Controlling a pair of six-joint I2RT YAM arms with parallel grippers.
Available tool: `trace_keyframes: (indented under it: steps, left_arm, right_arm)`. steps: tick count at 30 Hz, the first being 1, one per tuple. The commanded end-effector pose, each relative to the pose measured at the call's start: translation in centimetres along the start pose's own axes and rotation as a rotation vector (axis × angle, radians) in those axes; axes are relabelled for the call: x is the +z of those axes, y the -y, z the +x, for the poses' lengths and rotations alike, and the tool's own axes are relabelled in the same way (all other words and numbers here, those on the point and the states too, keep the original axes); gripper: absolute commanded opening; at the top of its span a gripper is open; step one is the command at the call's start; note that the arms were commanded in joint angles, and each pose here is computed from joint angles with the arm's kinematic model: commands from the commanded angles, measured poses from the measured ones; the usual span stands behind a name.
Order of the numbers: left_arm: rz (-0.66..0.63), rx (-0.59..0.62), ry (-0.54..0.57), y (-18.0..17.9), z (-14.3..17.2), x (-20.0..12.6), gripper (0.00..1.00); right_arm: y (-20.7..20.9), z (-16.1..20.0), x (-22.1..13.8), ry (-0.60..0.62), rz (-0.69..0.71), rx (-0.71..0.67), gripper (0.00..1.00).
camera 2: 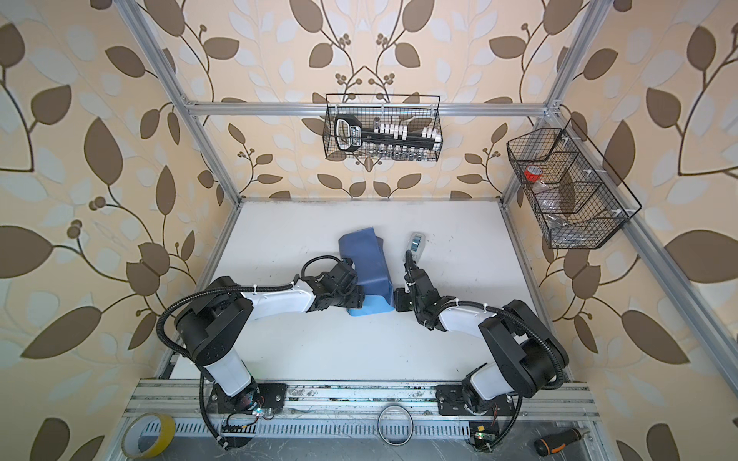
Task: Wrap a gift box in wrapping paper
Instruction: Fold the third fold of the wrapping paper on the gift box.
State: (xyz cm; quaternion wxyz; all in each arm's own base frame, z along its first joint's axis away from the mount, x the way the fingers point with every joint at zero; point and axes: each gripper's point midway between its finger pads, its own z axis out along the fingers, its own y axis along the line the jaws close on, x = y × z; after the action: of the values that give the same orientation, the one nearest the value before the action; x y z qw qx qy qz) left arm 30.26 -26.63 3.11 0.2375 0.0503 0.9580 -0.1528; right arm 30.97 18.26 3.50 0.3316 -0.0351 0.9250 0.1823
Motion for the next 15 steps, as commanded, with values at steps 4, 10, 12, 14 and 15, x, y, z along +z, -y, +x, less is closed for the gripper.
trace_keyframes:
  steps: [4, 10, 12, 14, 15]
  left_arm:
    - [0.050, 0.036, 0.032, 0.9, -1.1, -1.0, 0.76]
    - [0.102, 0.060, 0.047, 1.4, -1.0, -2.5, 0.80]
    - [0.099, 0.069, 0.063, 1.3, -1.2, -3.0, 0.82]
    - [0.081, 0.081, 0.081, 0.9, -1.5, -3.7, 0.82]
    - [0.067, 0.089, 0.089, 0.7, -1.7, -4.0, 0.83]
  right_arm:
    - [-2.3, -1.4, 0.3, 0.027, -0.069, -0.010, 0.37]
    - [-1.8, -1.4, 0.3, 0.024, -0.046, -0.014, 0.36]
    - [-1.8, -1.4, 0.3, 0.023, -0.045, -0.013, 0.37]
    - [-1.9, -1.3, 0.3, 0.021, -0.048, -0.012, 0.37]
    - [-2.0, -1.3, 0.3, 0.021, -0.051, -0.012, 0.37]
